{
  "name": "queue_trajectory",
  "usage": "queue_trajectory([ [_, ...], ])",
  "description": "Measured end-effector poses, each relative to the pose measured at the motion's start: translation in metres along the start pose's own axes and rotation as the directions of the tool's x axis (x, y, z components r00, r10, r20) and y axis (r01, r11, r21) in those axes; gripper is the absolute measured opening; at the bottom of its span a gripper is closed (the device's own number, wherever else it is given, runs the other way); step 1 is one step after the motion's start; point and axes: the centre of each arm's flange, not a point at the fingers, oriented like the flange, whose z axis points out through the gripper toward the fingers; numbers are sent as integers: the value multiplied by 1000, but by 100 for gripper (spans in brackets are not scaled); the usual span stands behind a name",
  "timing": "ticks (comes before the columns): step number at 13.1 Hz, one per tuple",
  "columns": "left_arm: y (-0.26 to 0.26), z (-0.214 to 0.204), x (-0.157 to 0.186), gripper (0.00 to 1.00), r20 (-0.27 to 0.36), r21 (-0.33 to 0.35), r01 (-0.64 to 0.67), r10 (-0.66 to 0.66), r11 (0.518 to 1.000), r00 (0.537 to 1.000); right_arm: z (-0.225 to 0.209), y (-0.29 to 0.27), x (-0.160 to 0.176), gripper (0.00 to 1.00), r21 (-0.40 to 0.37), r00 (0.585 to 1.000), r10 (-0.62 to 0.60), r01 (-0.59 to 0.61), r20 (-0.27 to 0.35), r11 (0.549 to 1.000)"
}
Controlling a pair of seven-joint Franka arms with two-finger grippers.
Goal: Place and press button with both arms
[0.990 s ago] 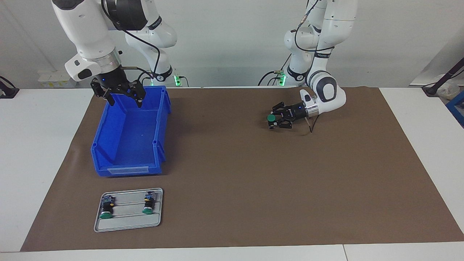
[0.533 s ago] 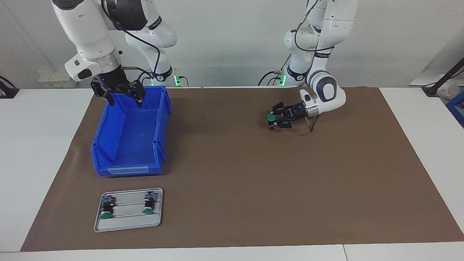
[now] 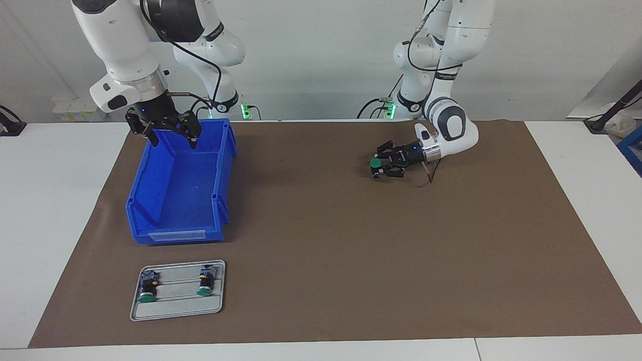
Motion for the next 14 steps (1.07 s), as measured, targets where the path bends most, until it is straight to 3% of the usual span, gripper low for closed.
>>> queue_trajectory([
  [2, 0, 0, 0, 39, 0, 0, 0, 0, 1000, 1000, 0, 0, 0, 100, 0, 1000, 0, 0, 0, 1000],
  [3, 1, 0, -1, 46, 0, 0, 1, -1, 1000, 1000, 0, 0, 0, 100, 0, 1000, 0, 0, 0, 1000],
  [7, 1, 0, -1, 53, 1, 0, 0, 0, 1000, 1000, 0, 0, 0, 100, 0, 1000, 0, 0, 0, 1000],
  [14, 7, 3, -2, 56, -20, -23, 5, -6, 1000, 1000, 0, 0, 0, 100, 0, 1000, 0, 0, 0, 1000],
])
